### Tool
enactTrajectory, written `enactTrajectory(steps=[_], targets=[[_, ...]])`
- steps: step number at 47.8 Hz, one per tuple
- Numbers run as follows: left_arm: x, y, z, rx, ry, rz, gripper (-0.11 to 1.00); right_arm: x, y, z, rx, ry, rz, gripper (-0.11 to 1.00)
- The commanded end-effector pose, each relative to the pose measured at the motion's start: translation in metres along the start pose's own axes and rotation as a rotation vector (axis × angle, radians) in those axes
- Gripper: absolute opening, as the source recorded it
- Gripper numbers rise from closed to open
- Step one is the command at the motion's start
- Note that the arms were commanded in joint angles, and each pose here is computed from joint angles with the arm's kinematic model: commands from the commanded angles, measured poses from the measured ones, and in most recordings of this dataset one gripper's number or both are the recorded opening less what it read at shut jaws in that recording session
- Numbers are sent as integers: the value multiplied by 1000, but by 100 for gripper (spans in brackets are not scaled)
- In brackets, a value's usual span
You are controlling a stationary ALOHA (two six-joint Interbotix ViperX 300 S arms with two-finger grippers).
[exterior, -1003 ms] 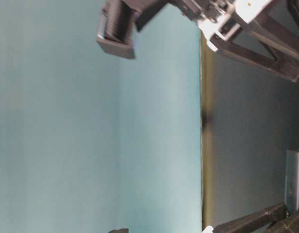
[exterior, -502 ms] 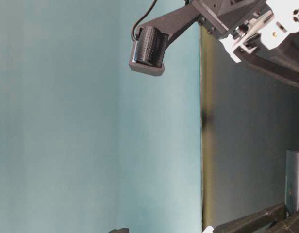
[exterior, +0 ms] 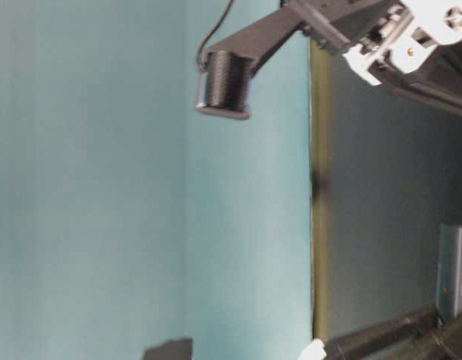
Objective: Insert the LAN cable into the hub.
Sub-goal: 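Grasp the blue cable behind its plug with the right gripper, then align the plug with the hub's port, pushing right gripper leftward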
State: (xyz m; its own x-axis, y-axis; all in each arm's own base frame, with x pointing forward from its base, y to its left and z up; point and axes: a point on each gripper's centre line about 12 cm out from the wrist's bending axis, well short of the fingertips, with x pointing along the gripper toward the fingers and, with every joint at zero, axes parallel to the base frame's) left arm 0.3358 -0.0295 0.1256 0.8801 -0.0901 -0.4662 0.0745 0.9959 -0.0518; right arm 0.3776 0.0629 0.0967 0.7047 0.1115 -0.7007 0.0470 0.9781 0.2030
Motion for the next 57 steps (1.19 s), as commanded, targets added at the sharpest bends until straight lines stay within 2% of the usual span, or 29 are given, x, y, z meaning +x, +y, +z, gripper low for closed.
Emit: enactTrajectory(steps=[1,13,34,57], targets=[[1,0,13,4,-35,0,28,-3,5,17,5,-26,10,13],[1,0,14,4,-32,-1,28,2,6,34,8,-51,11,13],[2,0,14,7,-29,0,28,3,-2,37,10,-45,-7,13],[4,5,16,7,-22,14,28,5,5,39,-12,-22,1,13]])
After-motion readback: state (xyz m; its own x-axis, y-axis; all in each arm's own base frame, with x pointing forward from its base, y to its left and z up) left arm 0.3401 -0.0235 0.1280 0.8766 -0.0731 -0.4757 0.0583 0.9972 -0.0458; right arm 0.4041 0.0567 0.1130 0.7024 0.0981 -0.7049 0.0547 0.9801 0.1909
